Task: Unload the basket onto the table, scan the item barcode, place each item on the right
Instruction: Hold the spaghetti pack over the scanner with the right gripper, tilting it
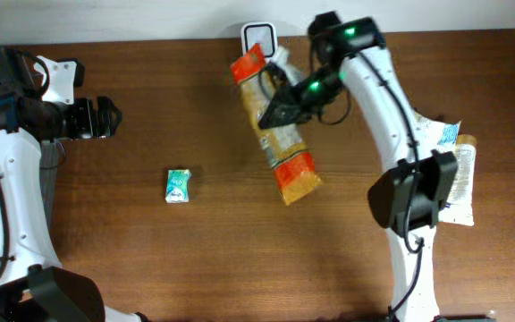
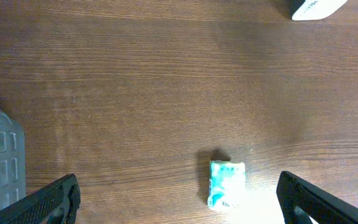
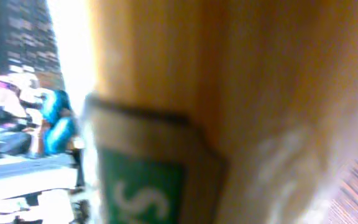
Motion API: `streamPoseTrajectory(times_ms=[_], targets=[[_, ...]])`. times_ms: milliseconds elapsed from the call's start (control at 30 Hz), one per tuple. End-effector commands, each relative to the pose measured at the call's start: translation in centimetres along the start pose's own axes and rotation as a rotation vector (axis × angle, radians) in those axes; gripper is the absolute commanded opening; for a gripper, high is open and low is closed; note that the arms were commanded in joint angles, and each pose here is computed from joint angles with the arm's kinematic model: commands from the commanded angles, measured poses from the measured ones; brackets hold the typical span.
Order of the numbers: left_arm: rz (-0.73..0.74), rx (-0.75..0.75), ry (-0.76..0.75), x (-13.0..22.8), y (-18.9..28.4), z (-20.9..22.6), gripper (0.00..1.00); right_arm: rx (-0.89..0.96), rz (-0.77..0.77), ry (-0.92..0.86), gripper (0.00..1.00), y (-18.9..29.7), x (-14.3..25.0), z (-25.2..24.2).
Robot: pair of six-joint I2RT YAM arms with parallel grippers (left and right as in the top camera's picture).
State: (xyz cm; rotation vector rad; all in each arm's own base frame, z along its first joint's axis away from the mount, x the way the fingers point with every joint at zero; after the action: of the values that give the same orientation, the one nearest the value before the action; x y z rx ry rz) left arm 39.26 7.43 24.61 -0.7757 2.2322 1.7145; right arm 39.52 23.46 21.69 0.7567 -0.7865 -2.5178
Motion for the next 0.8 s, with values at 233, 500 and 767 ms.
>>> streamPoseTrajectory(times_ms=[233, 500, 767], targets=[[-0.008, 0.010, -0.021, -0.2, 0.3, -0.2, 0.99, -0.481, -0.447, -0.014, 0.04, 10.5, -3.9, 5.3], [-0.008, 0.010, -0.021, -0.2, 0.3, -0.2, 0.99, 0.359, -0.190, 0.229, 0.04, 8.2, -4.3, -0.9], [-0.008, 0.010, -0.021, -0.2, 0.3, -0.2, 0.99, 1.064, -0.075, 1.226, 0.04, 7.1, -16.1, -0.4]])
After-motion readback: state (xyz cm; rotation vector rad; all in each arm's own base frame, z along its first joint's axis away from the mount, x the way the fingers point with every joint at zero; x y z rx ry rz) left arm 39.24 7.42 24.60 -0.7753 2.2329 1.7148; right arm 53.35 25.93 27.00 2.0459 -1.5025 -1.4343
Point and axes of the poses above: each gripper's point midway between its finger pads, its own y axis back along the fingers, its own z axis along the line the jaws close on, x = y × z, the point moved 2 cm from there along y, back along the fingers, and after that the axes turned 14 degrees about y, right-handed, at the moved point
